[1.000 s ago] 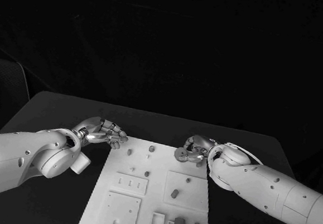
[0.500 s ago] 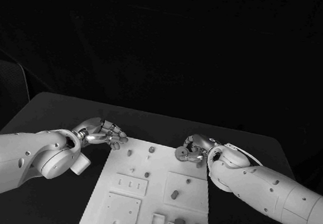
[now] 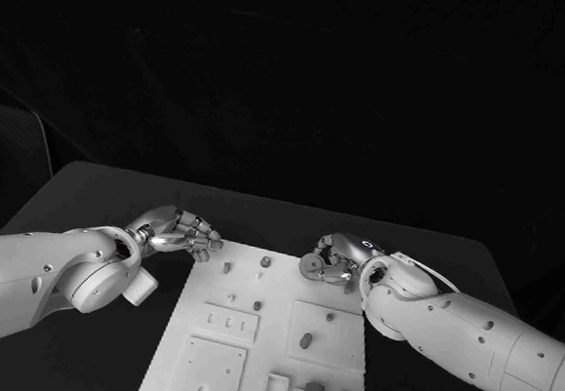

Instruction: Assemble the parts on the task board

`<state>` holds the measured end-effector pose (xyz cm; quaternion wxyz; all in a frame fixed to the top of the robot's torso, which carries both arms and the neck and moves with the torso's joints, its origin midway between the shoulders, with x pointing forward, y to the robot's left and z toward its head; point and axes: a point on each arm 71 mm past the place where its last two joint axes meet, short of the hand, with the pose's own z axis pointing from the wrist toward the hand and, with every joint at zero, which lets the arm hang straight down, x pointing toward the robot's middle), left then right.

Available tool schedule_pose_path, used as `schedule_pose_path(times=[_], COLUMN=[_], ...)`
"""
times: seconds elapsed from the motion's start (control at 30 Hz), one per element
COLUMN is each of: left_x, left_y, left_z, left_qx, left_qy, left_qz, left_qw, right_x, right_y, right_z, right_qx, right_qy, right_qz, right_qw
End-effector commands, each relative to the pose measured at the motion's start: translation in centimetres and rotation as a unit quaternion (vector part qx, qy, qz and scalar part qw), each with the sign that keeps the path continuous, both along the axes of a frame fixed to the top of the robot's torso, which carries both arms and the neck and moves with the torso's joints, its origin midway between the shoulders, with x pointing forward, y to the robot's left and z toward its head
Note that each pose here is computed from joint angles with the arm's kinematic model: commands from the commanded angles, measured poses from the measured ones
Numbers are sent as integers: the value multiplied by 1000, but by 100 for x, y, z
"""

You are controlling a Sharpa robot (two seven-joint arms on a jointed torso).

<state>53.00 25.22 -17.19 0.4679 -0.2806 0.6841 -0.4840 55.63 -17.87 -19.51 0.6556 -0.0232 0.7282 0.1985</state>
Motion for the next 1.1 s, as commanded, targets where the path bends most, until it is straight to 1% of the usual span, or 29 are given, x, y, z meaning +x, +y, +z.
schedule_pose_path(times=[0.03, 0.3, 0.43, 0.6, 0.83, 0.97, 1.1], left_x=[-6, -9, -6, -9, -9, -10, -7], left_y=[-17, -24, -15, -19, -40, -44, -49], left_z=[18, 19, 21, 21, 23, 22, 22], left_qx=[-4, -4, -4, -4, -5, -5, -4], left_qy=[-7, -7, -9, -8, -8, -8, -8], left_qz=[-2, -2, 0, -1, -3, -3, -3], left_qw=[1000, 1000, 1000, 1000, 1000, 1000, 1000], right_x=[-40, -146, -207, -254, -282, -293, -315], right_y=[45, 228, 371, 588, 803, 906, 999], right_z=[71, 178, 236, 262, 253, 206, 123], right_qx=[-1, -11, -14, -16, -22, -28, -39], right_qy=[-24, -49, -62, -68, -71, -64, -56], right_qz=[7, 34, 51, 73, 91, 100, 109], right_qw=[1000, 998, 997, 995, 993, 993, 992])
